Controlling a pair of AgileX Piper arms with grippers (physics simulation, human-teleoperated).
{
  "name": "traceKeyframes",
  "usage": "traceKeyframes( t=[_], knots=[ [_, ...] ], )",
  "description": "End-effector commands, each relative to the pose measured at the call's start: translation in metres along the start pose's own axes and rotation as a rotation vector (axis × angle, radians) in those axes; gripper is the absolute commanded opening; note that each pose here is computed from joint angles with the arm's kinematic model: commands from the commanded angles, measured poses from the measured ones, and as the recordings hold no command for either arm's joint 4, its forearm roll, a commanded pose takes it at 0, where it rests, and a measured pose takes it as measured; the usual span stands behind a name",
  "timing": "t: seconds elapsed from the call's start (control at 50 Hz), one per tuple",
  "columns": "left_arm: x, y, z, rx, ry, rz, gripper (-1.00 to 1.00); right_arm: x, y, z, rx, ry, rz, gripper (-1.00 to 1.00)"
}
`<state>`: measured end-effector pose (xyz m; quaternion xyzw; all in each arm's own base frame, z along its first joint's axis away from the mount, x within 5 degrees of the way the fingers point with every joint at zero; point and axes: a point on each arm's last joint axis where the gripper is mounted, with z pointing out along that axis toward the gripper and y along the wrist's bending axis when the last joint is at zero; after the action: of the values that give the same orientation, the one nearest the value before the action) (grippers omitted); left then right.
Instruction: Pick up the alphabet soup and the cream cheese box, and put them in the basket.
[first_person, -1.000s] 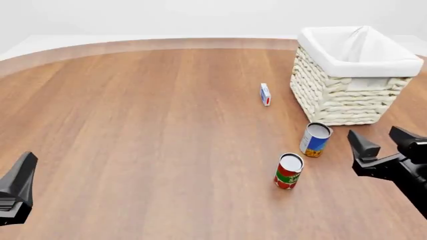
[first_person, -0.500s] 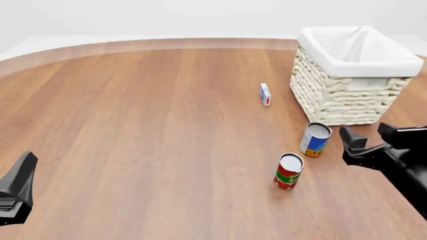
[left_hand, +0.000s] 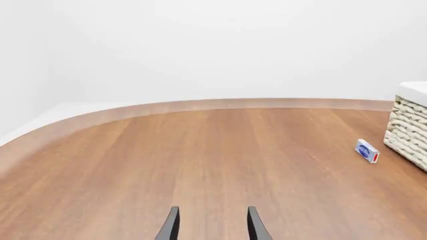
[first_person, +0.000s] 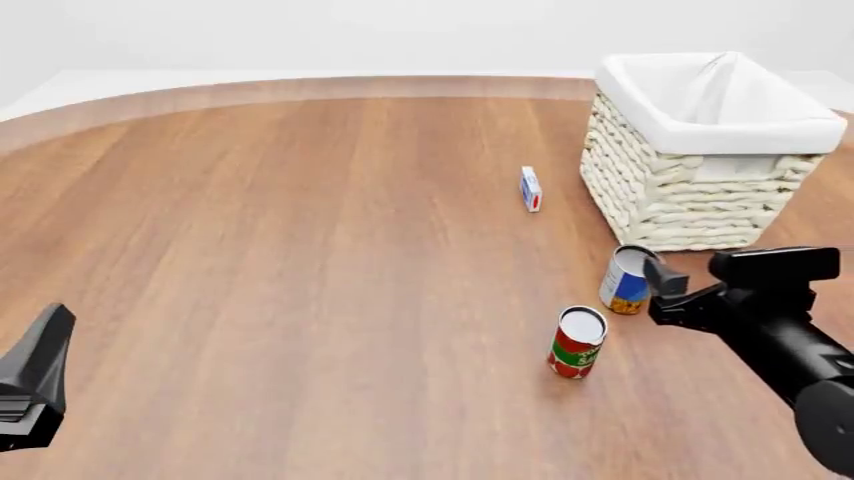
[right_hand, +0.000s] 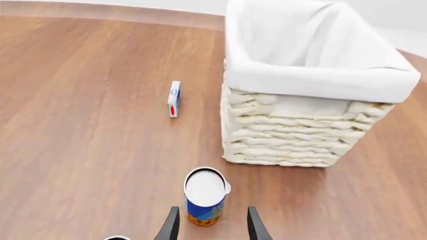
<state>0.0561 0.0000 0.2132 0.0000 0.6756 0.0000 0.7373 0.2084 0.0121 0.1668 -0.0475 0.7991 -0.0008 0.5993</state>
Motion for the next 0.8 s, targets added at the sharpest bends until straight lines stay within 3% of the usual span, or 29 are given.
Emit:
traceKeyframes(
  t=[0.02, 0.8],
  knots=[
    [0.0, 0.0, 0.0, 0.0, 0.0, 0.0, 1.0, 0.007, 0.001, 0.01, -0.004, 0.021, -0.006, 1.0],
    [0.0, 0.0, 0.0, 0.0, 0.0, 0.0, 1.0, 0.024, 0.004, 0.037, -0.014, 0.07, -0.022, 1.0]
  ],
)
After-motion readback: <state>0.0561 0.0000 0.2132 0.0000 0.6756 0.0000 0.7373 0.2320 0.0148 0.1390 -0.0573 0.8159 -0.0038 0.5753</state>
